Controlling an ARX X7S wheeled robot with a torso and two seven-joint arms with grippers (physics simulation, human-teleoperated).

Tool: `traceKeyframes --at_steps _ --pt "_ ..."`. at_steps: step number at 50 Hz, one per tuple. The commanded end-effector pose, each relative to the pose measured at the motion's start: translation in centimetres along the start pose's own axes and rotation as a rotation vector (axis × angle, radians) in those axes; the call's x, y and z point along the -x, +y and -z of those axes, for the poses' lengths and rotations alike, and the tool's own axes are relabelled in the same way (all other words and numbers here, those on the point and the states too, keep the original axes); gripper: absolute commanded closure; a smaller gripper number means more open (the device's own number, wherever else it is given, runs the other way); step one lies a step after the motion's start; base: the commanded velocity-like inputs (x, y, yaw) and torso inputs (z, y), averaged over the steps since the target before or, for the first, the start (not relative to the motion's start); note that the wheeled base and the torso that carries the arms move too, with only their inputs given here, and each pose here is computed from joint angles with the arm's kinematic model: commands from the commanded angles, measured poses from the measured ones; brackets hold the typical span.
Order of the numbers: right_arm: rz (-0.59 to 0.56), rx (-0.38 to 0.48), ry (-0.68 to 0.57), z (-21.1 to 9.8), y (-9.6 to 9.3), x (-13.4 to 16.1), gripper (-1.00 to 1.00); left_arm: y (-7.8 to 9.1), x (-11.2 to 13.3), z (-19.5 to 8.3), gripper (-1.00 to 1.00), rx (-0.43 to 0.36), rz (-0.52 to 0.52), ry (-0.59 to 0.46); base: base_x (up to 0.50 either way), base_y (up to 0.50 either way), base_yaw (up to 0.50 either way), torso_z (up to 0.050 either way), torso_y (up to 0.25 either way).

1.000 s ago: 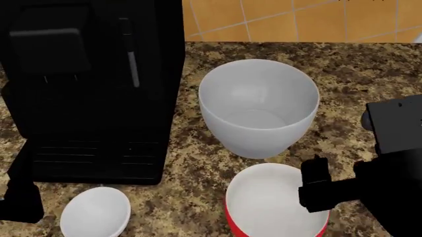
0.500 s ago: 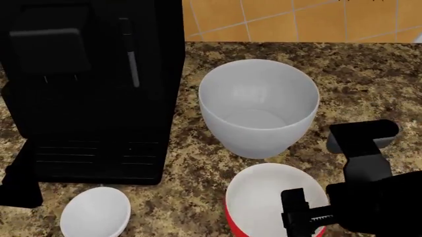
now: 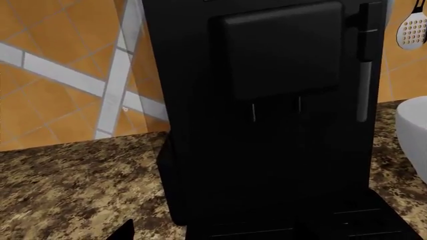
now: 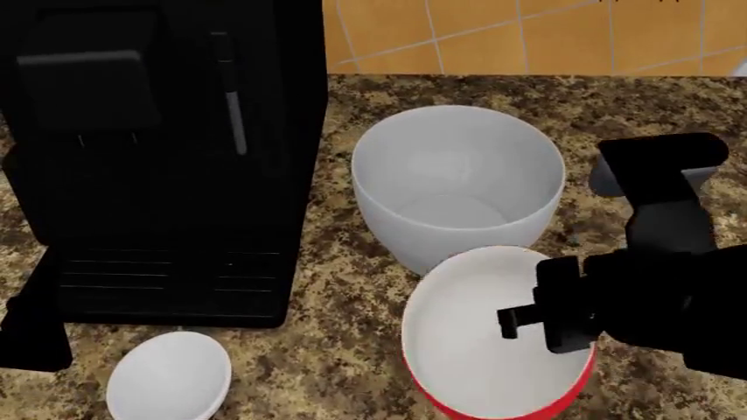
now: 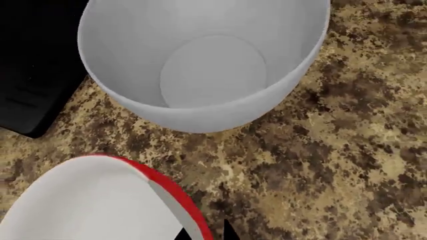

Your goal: Stack the bowls from largest to smallest.

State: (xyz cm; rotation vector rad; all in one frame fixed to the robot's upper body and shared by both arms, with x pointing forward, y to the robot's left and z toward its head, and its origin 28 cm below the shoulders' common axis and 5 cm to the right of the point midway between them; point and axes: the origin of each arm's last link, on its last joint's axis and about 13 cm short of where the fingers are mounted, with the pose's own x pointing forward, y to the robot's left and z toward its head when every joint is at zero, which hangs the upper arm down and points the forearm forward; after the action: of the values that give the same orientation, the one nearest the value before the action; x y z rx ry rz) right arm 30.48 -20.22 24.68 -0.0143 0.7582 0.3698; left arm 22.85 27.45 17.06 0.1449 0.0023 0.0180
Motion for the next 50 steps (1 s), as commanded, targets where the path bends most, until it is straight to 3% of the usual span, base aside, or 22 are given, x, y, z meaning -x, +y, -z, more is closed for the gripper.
traceKeyframes --at_steps 1,8,20,23,34,38,50 --pt "0.017 -0.046 -0.193 -4.2 0.7 3.9 1.0 0.1 0.1 -0.2 -1.0 0.001 0.0 0.003 0.0 0.0 0.0 0.0 0.0" --pt "0.009 -0.151 -0.313 -8.3 1.0 5.3 1.0 0.0 0.0 0.0 -1.0 -0.006 0.008 0.002 0.0 0.0 0.0 0.0 0.0" --pt "0.008 -0.257 -0.371 -14.1 1.6 1.8 1.0 0.3 0.2 -0.3 -1.0 0.002 -0.003 -0.001 0.0 0.0 0.0 0.0 0.0" --pt "0.001 -0.314 -0.349 -13.7 1.7 -0.3 1.0 0.3 0.2 -0.3 -1.0 0.001 0.002 -0.001 0.0 0.0 0.0 0.0 0.0" --pt "0.033 -0.344 -0.263 -11.1 3.3 -6.0 1.0 0.6 -0.1 0.2 -1.0 0.0 -0.003 -0.006 0.0 0.0 0.0 0.0 0.0" --pt "0.076 -0.307 -0.225 -10.2 3.0 -6.9 1.0 0.6 0.0 0.3 -1.0 -0.001 -0.005 -0.006 0.0 0.0 0.0 0.0 0.0" --pt "0.135 -0.325 -0.252 -9.7 3.0 -7.9 1.0 0.6 0.1 0.1 -1.0 -0.003 -0.005 -0.01 0.0 0.0 0.0 0.0 0.001"
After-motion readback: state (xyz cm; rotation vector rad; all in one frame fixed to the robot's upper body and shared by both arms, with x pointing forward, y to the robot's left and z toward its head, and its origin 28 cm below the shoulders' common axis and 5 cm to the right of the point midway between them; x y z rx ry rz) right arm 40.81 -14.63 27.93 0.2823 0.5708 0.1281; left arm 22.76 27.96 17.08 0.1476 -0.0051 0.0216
